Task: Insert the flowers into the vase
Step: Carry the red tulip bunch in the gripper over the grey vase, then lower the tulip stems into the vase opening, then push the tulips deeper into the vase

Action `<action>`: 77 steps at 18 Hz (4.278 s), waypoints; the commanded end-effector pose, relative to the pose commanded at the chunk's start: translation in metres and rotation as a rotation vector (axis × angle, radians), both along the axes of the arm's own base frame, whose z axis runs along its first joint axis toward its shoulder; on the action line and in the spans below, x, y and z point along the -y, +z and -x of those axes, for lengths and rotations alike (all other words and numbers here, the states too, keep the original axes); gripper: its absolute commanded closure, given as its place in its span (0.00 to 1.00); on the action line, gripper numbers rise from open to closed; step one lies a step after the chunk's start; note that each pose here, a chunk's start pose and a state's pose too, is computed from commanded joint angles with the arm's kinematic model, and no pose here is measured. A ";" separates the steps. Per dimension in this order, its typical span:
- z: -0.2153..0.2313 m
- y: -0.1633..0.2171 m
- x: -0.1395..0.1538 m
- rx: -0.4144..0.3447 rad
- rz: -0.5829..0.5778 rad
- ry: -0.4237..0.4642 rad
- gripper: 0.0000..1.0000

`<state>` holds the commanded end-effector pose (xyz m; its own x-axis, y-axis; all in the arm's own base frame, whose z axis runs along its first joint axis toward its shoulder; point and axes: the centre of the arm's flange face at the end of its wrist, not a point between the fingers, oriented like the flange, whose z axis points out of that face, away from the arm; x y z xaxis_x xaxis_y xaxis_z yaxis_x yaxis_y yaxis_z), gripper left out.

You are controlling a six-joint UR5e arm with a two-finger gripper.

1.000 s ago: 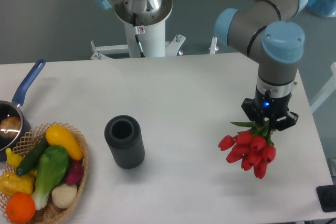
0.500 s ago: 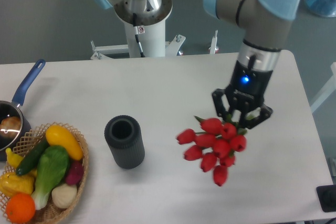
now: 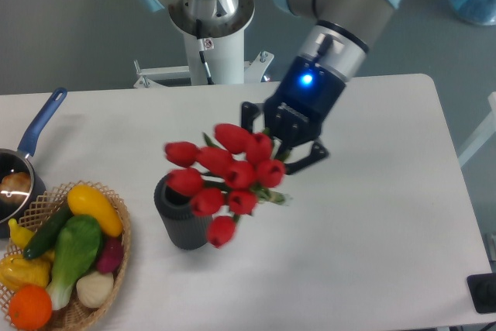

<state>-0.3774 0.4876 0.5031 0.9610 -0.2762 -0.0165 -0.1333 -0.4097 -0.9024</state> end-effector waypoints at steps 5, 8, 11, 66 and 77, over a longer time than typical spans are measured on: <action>-0.028 -0.007 0.007 0.172 -0.163 -0.120 0.91; -0.032 -0.017 0.013 0.236 -0.212 -0.145 0.90; -0.016 -0.016 0.029 0.319 -0.334 -0.169 0.88; -0.047 -0.210 0.034 0.312 -0.235 -0.185 0.52; -0.047 -0.221 0.034 0.308 -0.191 -0.179 0.43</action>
